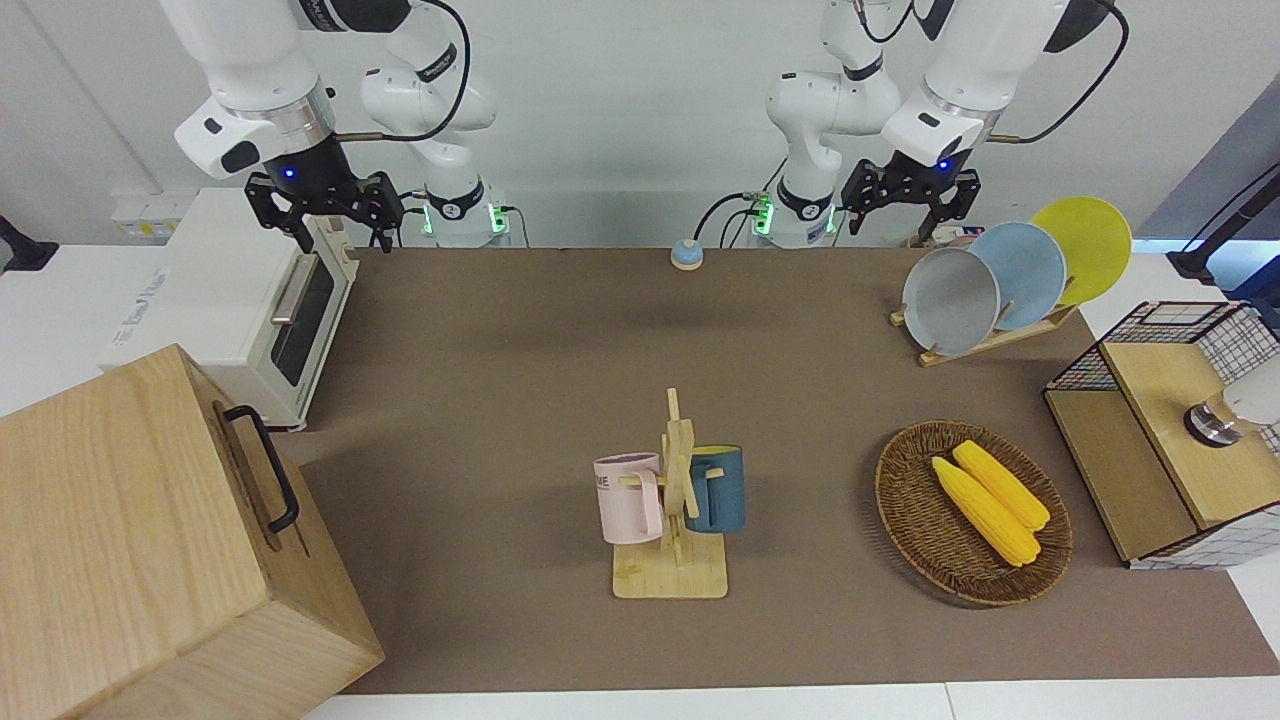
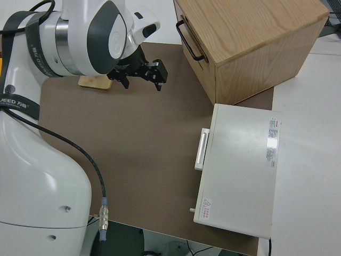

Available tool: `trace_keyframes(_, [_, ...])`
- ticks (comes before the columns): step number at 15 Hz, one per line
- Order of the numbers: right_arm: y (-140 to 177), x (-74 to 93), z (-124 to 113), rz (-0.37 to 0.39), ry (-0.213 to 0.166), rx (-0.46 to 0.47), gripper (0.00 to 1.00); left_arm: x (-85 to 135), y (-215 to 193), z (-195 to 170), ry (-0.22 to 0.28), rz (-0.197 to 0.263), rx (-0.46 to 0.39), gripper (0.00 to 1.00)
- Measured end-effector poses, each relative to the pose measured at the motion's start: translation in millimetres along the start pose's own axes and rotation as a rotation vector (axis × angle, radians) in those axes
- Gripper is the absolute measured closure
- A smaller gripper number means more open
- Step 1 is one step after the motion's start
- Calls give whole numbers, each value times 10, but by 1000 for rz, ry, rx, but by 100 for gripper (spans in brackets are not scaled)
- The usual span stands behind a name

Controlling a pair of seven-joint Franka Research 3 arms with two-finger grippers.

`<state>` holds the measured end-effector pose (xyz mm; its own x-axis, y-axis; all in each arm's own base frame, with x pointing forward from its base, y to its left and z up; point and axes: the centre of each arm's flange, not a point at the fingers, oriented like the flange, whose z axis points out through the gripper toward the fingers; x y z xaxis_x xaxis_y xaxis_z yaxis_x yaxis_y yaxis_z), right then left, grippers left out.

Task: Pick gray plate from table and place it on lower plate rack with left arm

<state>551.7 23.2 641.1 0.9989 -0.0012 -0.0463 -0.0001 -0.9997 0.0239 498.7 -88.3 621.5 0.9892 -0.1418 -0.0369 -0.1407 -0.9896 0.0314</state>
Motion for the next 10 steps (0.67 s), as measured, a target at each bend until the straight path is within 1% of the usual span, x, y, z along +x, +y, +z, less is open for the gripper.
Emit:
trace_keyframes(2, [0, 0, 0, 0, 0, 0, 1, 44, -3, 76, 11, 2, 0, 0])
trace_keyframes(4, [0, 0, 0, 0, 0, 0, 1, 73, -8, 190, 8, 2, 0, 0])
trace_keyframes(6, [0, 0, 0, 0, 0, 0, 1, 73, -14, 223, 3, 1, -1, 0])
trace_keyframes(10, [0, 0, 0, 0, 0, 0, 1, 73, -20, 210, 9, 0, -1, 0])
